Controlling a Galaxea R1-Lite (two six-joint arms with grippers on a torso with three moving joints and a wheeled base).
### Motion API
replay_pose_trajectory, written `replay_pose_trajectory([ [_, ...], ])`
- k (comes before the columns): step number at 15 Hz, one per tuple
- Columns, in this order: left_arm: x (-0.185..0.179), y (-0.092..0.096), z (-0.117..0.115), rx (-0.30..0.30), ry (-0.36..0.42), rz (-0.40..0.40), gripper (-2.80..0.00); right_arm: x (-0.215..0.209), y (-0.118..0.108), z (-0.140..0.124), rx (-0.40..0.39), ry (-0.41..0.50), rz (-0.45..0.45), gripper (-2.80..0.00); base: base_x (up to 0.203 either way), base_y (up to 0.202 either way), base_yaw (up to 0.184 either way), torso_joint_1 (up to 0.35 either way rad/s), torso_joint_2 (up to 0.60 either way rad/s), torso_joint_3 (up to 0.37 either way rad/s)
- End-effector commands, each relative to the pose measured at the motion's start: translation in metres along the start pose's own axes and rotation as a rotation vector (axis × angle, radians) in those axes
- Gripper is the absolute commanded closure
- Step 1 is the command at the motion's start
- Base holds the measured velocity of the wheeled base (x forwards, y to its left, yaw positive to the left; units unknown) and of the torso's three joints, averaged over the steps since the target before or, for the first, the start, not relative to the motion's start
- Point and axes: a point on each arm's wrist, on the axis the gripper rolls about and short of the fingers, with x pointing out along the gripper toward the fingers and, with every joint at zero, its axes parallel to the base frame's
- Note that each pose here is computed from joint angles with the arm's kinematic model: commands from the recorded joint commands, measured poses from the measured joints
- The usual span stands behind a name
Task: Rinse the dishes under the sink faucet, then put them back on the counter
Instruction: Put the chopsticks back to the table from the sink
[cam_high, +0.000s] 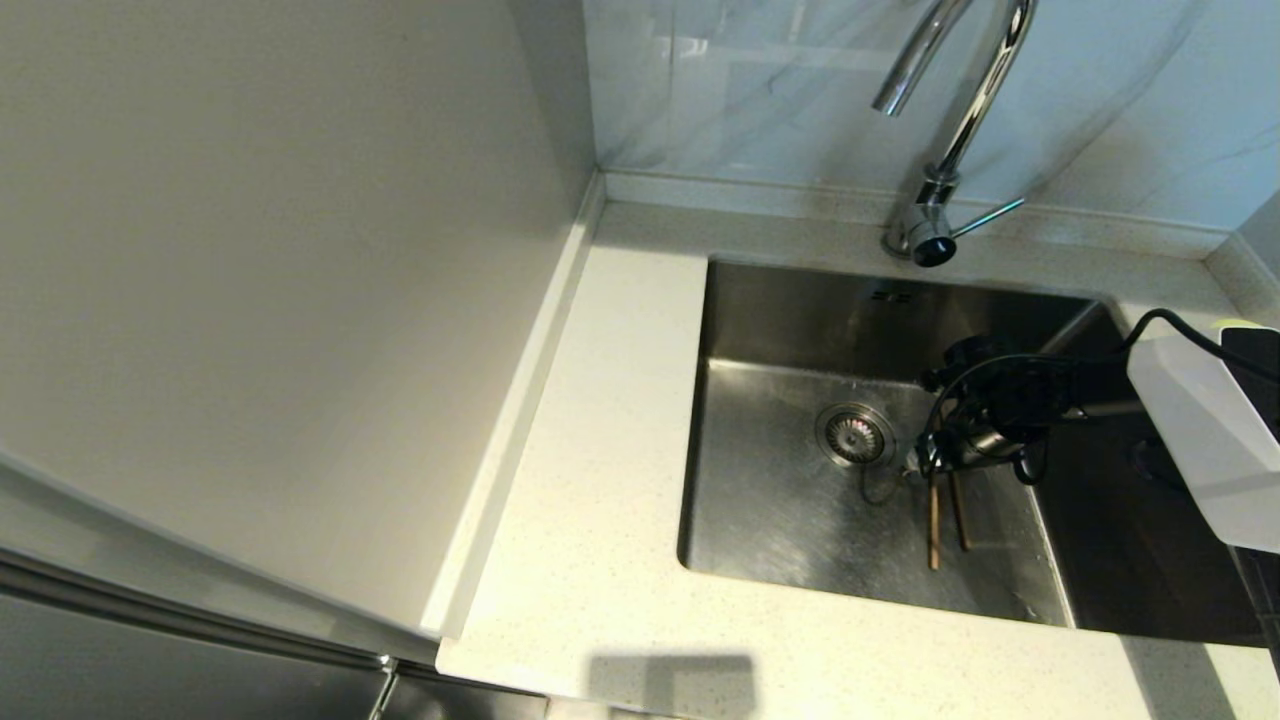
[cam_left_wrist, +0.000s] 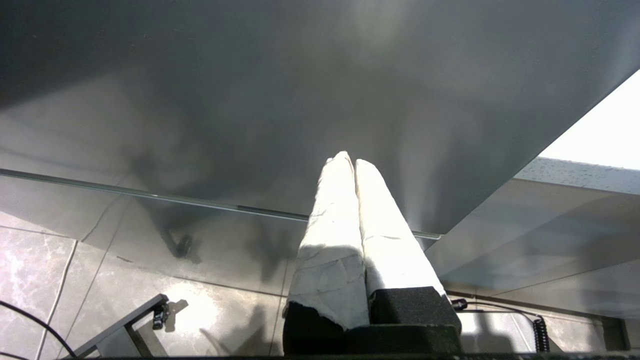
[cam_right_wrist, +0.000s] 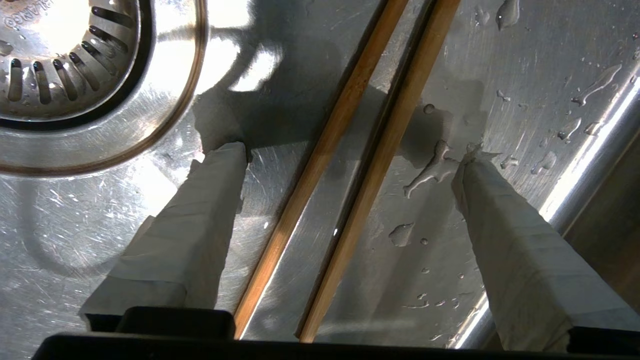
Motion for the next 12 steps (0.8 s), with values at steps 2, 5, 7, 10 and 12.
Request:
replay_pose_trajectory([
  [2, 0.0, 0.0, 0.0, -0.001, -0.004, 0.001, 0.0, 0.005, 0.0, -0.004, -0.005, 0.021, 0.003, -2.8, 0.0, 0.0, 0.0, 0.0, 0.0, 0.0],
  [5, 0.0, 0.0, 0.0, -0.001, -0.004, 0.001, 0.0, 0.006, -0.001, -0.009, -0.008, 0.039, 0.005, 0.0, 0.0, 0.0, 0.0, 0.0, 0.0, 0.0],
  [7, 0.0, 0.0, 0.0, -0.001, -0.004, 0.001, 0.0, 0.006, -0.001, -0.012, -0.008, 0.052, 0.009, 0.0, 0.0, 0.0, 0.0, 0.0, 0.0, 0.0],
  [10, 0.0, 0.0, 0.0, -0.001, -0.004, 0.001, 0.0, 0.005, -0.001, -0.015, -0.01, 0.059, 0.07, 0.0, 0.0, 0.0, 0.0, 0.0, 0.0, 0.0],
  [12, 0.0, 0.0, 0.0, -0.001, -0.004, 0.001, 0.0, 0.006, 0.0, -0.017, -0.02, 0.067, 0.076, 0.0, 0.0, 0.0, 0.0, 0.0, 0.0, 0.0],
])
